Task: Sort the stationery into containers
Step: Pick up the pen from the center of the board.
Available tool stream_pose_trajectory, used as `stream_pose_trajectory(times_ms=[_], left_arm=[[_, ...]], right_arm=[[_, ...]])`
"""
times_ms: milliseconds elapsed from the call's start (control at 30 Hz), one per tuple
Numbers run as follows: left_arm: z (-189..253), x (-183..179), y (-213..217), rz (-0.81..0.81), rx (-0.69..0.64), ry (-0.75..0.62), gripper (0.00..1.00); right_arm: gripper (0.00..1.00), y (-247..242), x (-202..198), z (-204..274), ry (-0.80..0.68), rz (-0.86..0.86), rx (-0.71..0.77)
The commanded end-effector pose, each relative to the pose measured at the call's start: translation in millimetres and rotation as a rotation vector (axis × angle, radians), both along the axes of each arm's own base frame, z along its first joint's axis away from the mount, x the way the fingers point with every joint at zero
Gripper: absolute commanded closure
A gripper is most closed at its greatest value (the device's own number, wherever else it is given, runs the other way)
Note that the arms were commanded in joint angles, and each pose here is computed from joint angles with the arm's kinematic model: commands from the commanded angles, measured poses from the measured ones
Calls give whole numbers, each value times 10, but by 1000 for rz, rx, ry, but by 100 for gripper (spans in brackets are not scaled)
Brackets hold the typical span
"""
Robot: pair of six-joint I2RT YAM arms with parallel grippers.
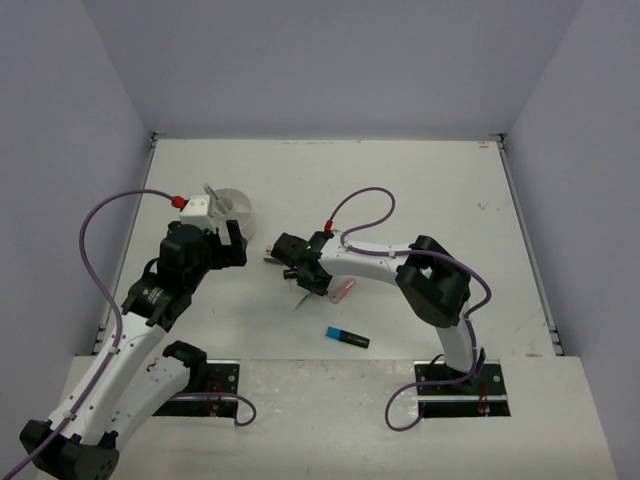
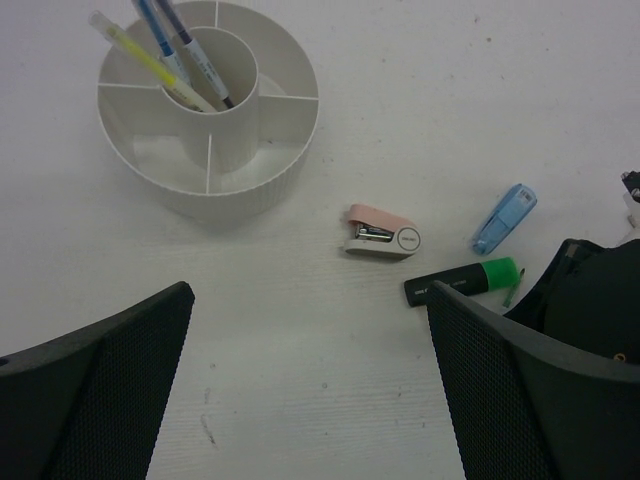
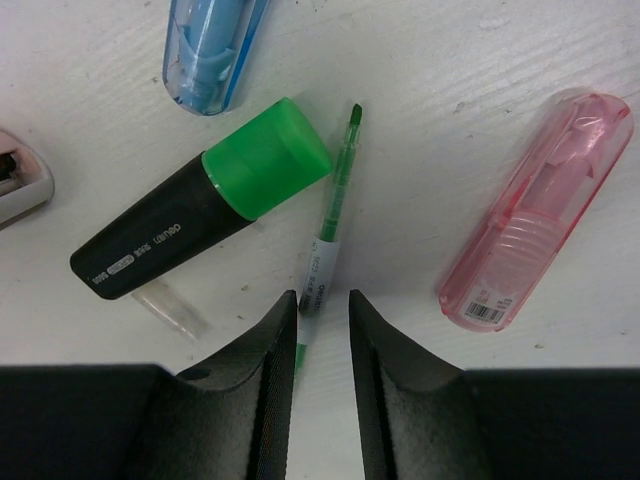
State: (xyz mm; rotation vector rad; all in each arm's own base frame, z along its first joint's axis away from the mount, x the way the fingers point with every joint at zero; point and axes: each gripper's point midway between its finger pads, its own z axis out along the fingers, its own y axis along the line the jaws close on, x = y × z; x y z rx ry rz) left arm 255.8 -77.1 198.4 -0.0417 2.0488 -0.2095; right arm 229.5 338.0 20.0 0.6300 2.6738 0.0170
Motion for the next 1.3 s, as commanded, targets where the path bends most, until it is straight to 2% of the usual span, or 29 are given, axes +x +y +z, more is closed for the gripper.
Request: stream_pose_trajectory(times_ms=[0, 200, 300, 433, 500, 633, 767, 867, 900, 1000, 1067, 1167, 1267], left_arm=[[89, 24, -6, -15, 13, -44, 0], [123, 10, 80, 33, 13, -58, 0], [124, 3, 106, 54, 5, -59, 0], [161, -32, 81, 71, -51, -64, 0], [170, -57, 45, 71, -86, -53, 0], [116, -53, -35, 55, -107, 3, 0], [-135, -34, -358, -12, -194, 143, 0], [-585, -32, -770, -136, -71, 282, 0], [-585, -7, -831, -156, -11, 289, 0], [-894, -145, -1043, -302, 298, 437, 2], [-863, -124, -1066, -325, 443, 434, 1], [-767, -48, -1045, -318, 511, 425, 0], [-719, -70, -1134, -475, 560, 390, 0]], right_arm=[[74, 49, -37, -98, 23, -60, -9], [82, -20, -107, -205, 48, -92, -20], [91, -66, -127, -197, 45, -109, -18], [95, -105, -83, 75, -11, -115, 23], [100, -156, -57, 381, -63, -121, 75], [100, -313, 22, 993, -206, -103, 152], [100, -503, 177, 1663, -413, -17, 189], [100, -544, 300, 2130, -596, 210, 165], [100, -556, 318, 2281, -651, 309, 135], [100, -843, 327, 2360, -715, 432, -22], [100, -1085, 283, 2466, -757, 434, -50], [100, -1330, 190, 2477, -798, 459, -53], [100, -1492, 53, 2558, -841, 479, -4]])
